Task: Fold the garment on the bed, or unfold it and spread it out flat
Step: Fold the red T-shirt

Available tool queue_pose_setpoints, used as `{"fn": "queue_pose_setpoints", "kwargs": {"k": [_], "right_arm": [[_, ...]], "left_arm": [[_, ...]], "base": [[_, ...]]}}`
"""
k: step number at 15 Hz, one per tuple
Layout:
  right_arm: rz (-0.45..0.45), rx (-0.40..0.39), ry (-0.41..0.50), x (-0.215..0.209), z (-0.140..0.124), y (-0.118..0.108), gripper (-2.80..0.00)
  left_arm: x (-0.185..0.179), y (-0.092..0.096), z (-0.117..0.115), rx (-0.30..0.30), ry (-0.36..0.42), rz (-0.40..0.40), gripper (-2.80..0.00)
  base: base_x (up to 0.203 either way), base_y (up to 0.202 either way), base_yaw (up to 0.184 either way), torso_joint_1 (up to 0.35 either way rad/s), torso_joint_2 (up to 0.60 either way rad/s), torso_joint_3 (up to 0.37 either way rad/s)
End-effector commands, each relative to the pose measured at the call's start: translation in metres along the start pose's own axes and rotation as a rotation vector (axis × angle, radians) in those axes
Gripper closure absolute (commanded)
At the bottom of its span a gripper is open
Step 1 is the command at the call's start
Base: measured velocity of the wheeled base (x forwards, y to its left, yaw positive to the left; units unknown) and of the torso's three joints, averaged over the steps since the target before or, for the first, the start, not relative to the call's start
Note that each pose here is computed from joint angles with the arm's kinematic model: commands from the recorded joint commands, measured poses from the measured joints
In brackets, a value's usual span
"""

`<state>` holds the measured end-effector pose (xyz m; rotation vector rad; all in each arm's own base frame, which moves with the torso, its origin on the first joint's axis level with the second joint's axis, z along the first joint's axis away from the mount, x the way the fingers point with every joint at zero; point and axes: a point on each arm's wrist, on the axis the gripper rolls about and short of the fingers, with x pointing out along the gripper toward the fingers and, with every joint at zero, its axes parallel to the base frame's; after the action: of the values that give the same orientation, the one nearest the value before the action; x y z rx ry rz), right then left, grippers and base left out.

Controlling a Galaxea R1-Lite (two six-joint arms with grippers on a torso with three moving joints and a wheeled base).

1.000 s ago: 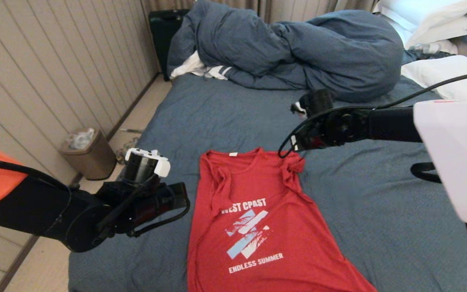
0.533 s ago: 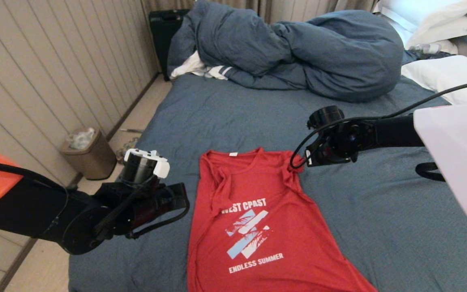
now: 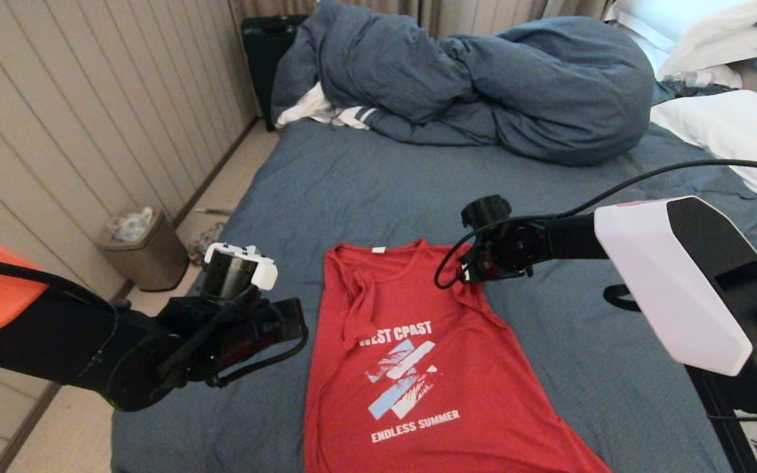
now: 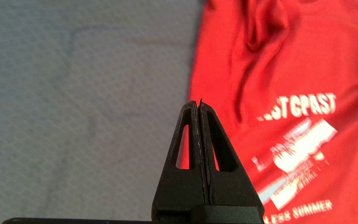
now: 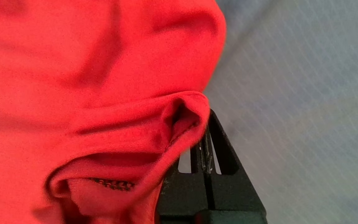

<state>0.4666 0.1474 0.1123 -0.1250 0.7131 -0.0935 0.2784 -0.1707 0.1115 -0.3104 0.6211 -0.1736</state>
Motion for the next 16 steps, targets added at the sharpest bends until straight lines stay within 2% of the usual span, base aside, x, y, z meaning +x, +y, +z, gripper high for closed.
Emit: {"fn": "queue_pose_setpoints", "kwargs": {"k": [1, 5, 6, 10, 12, 16], "right_arm": [[0.03, -0.013, -0.027, -0.007, 0.001, 0.018, 0.0], [0.096, -0.016, -0.12, -0.038, 0.012, 0.045, 0.0], [0.123, -0.031, -0.136, -0.048, 0.011, 0.058, 0.0], [0.156, -0.079, -0.112, -0.043, -0.006, 0.086, 0.0], [0.153, -0.082, -0.103, -0.035, -0.011, 0.089, 0.0], [0.155, -0.05, -0.136, -0.048, 0.002, 0.08, 0.0]], "left_arm": [[0.002, 0.0, -0.002, -0.002, 0.004, 0.003, 0.0], [0.006, -0.002, -0.007, 0.007, 0.02, 0.005, 0.0], [0.008, -0.002, -0.008, 0.008, 0.024, 0.007, 0.0], [0.016, -0.002, -0.012, 0.01, 0.018, 0.009, 0.0], [0.016, -0.002, -0.012, 0.009, 0.007, 0.003, 0.0], [0.018, -0.002, -0.013, 0.007, 0.009, 0.003, 0.0]], "base": [[0.0, 0.0, 0.0, 0.0, 0.0, 0.0], [0.0, 0.0, 0.0, 0.0, 0.0, 0.0], [0.0, 0.0, 0.0, 0.0, 0.0, 0.0], [0.0, 0.0, 0.0, 0.0, 0.0, 0.0], [0.0, 0.0, 0.0, 0.0, 0.0, 0.0], [0.0, 0.0, 0.0, 0.0, 0.0, 0.0]]}}
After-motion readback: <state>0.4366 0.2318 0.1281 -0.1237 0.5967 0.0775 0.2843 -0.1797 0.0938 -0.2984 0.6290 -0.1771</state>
